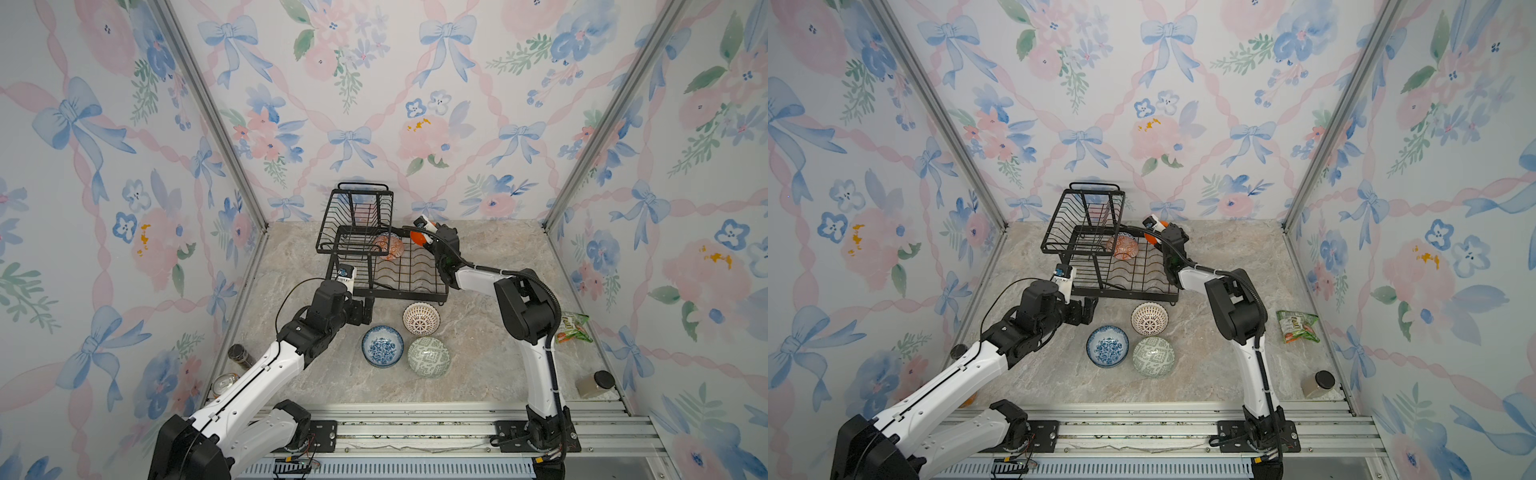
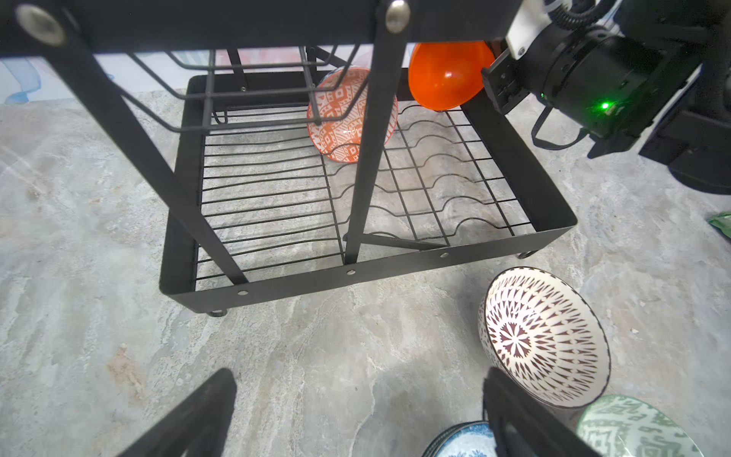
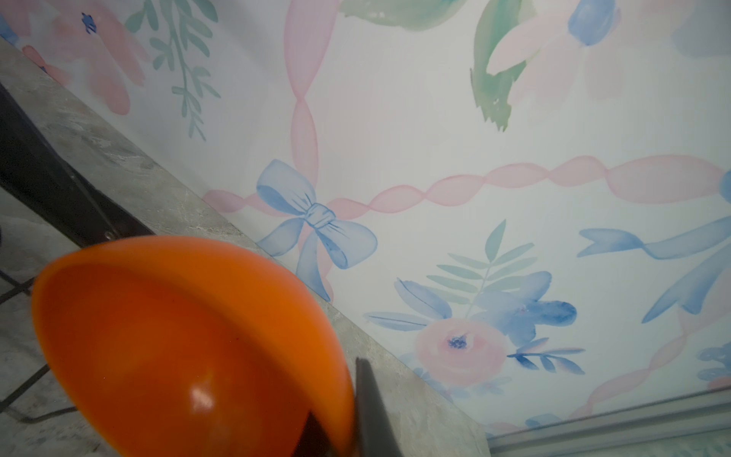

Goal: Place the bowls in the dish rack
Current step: 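Lower the orange bowl upright into the rack's lower tier slot with the right gripper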

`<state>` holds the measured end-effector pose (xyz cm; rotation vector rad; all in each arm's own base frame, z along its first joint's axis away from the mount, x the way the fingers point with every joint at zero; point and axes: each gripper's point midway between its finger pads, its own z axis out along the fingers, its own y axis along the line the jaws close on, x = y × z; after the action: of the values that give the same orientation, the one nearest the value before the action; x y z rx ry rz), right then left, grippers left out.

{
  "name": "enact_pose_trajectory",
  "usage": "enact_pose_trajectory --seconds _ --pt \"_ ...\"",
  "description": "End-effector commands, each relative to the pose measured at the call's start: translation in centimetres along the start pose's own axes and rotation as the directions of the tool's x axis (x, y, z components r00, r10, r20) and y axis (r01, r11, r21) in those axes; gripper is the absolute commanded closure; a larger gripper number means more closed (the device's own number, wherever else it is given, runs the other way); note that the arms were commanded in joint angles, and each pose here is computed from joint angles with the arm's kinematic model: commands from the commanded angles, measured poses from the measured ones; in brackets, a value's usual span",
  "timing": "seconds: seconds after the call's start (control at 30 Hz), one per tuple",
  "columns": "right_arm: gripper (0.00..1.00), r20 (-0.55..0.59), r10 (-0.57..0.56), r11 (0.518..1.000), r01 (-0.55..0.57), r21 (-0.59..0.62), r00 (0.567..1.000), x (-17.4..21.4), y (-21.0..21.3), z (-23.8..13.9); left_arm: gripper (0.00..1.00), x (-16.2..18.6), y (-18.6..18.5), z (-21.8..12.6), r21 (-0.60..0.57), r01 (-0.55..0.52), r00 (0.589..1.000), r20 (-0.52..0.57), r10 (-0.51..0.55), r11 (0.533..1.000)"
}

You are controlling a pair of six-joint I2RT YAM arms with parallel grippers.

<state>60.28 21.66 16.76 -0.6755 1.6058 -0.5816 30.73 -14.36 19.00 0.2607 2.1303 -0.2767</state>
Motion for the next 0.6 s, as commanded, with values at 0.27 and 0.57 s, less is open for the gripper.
enact_pose_trajectory --seconds 0.27,0.57 --pt "1.00 0.059 -0.036 0.999 0.034 0.027 0.998 -1.0 0.1 1.1 0.02 -0.2 -0.6 -0.1 0.040 -0.043 0.999 0.000 0.043 0.998" --pt "1.00 0.057 -0.103 0.993 0.100 0.055 0.993 -0.9 0.8 1.5 0.02 -0.2 -0.6 -0.2 0.041 -0.045 0.999 0.004 0.045 0.998"
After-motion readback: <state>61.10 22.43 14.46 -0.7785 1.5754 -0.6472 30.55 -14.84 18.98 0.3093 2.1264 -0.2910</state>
